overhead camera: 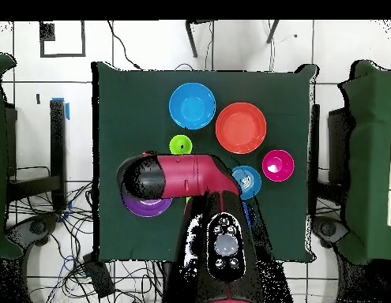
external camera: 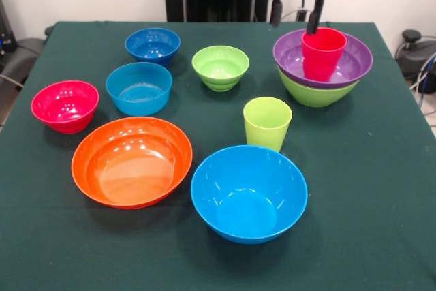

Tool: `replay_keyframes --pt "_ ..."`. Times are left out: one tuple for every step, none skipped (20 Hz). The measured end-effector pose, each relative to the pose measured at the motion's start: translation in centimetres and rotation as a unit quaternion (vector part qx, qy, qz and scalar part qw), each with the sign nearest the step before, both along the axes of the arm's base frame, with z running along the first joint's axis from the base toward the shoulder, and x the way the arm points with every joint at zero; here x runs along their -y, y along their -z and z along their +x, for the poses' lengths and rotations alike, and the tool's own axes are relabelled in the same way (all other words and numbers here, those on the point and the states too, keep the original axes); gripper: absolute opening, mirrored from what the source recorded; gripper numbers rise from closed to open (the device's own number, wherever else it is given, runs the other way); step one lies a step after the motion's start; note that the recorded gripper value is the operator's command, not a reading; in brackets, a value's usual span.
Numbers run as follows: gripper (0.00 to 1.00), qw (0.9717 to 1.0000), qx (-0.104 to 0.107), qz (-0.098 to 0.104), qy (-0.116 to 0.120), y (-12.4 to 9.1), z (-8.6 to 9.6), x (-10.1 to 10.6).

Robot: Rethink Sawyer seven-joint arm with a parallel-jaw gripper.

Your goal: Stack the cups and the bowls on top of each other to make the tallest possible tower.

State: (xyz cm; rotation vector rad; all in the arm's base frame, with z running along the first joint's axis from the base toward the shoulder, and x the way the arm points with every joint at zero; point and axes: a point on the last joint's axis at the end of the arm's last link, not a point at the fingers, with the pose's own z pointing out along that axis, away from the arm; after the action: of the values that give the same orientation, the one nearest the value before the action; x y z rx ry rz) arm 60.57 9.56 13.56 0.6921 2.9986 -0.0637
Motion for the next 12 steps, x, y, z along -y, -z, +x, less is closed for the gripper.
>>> replay_keyframes --pt "1.0 1.0 -0.001 -0.001 0.001 0.2 0.1 0.1" --pt "1.0 1.0 -0.002 -0.004 0.001 0.8 0.2 0.3" --pt "1.0 1.0 -0.002 -0.005 0.001 1.0 0.2 0.3" --pt "1.0 1.0 -0.002 -0.008 0.002 1.4 0.3 0.4" --pt "1.0 1.0 -0.001 -0.009 0.002 1.6 0.3 0.5" --pt "1.0 0.9999 0.0 -0.012 0.002 2.1 0.3 0.7" --pt "1.0 0.9999 0.001 -0.015 0.002 2.4 0.3 0.8" --pt "1.0 0.9998 0.003 -0.017 0.001 2.9 0.2 1.0" --pt "1.0 0.9998 0.004 -0.02 0.0 3.4 0.2 1.2" --pt "1.0 0.9997 0.005 -0.022 0.0 3.9 0.0 1.4" --pt "1.0 0.9997 0.005 -0.024 0.0 4.3 0.0 1.5" --pt "1.0 0.9997 0.005 -0.026 0.001 5.0 -0.2 1.8"
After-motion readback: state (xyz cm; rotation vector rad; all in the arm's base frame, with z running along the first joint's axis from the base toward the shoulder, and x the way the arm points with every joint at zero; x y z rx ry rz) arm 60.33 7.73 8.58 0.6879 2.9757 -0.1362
